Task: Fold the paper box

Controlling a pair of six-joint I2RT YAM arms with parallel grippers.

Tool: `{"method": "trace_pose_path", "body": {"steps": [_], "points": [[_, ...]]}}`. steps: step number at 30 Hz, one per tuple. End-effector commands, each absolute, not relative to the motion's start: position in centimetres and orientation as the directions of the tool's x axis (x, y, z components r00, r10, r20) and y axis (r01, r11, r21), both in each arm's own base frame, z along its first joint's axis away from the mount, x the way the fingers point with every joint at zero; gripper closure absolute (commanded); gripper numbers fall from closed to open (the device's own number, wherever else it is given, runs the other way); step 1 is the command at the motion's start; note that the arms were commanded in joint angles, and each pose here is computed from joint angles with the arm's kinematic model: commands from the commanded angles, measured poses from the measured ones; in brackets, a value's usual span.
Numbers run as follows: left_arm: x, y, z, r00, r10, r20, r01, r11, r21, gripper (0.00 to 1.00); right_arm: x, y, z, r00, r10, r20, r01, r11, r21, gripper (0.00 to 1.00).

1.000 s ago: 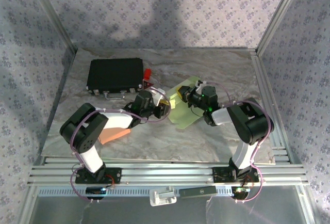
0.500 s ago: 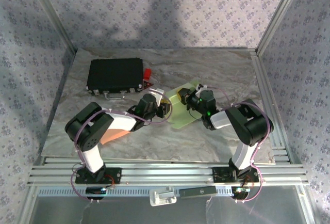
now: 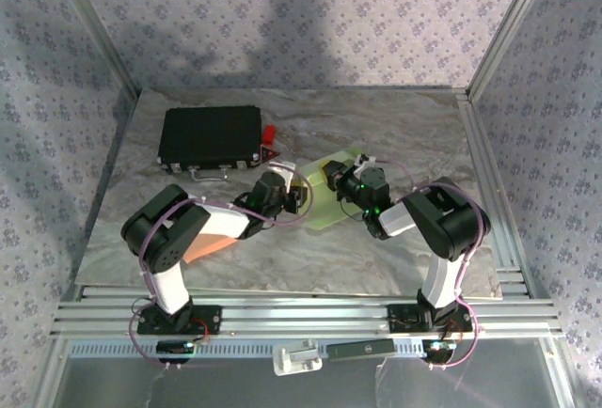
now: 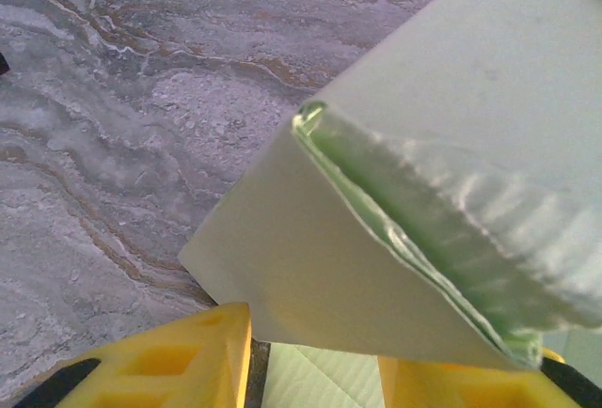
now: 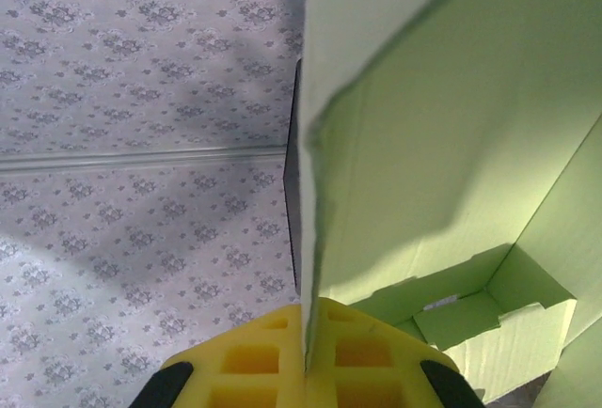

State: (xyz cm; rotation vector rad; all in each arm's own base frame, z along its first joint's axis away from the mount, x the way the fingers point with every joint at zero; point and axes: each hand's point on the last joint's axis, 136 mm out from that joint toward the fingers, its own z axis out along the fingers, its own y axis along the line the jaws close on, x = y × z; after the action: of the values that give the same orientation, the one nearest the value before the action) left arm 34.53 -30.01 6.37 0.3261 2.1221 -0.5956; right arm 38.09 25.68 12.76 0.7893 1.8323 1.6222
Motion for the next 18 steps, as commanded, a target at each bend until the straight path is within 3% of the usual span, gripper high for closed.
{"method": "trace_pose_path", "body": {"steps": [1, 10, 18], "points": [[36.1, -29.3, 7.1, -0.566, -0.049, -0.823, 0.394, 0.861, -0.322, 0.62, 38.3, 26.5, 12.1, -0.672, 0.737, -0.07, 0.045, 0.134, 0.99, 1.0], [37.1, -28.5, 7.2, -0.598, -0.104, -0.795, 0.356, 0.854, -0.379, 0.64, 38.8, 27.5, 12.0, -0.658, 0.737, -0.157, -0.042, 0.172, 0.984, 1.0], [37.4, -28.3, 7.4, -0.603, -0.103, -0.791, 0.357, 0.852, -0.383, 0.7, 39.4, 28.0, 12.2, -0.632, 0.765, -0.125, -0.025, 0.141, 0.99, 1.0]]}}
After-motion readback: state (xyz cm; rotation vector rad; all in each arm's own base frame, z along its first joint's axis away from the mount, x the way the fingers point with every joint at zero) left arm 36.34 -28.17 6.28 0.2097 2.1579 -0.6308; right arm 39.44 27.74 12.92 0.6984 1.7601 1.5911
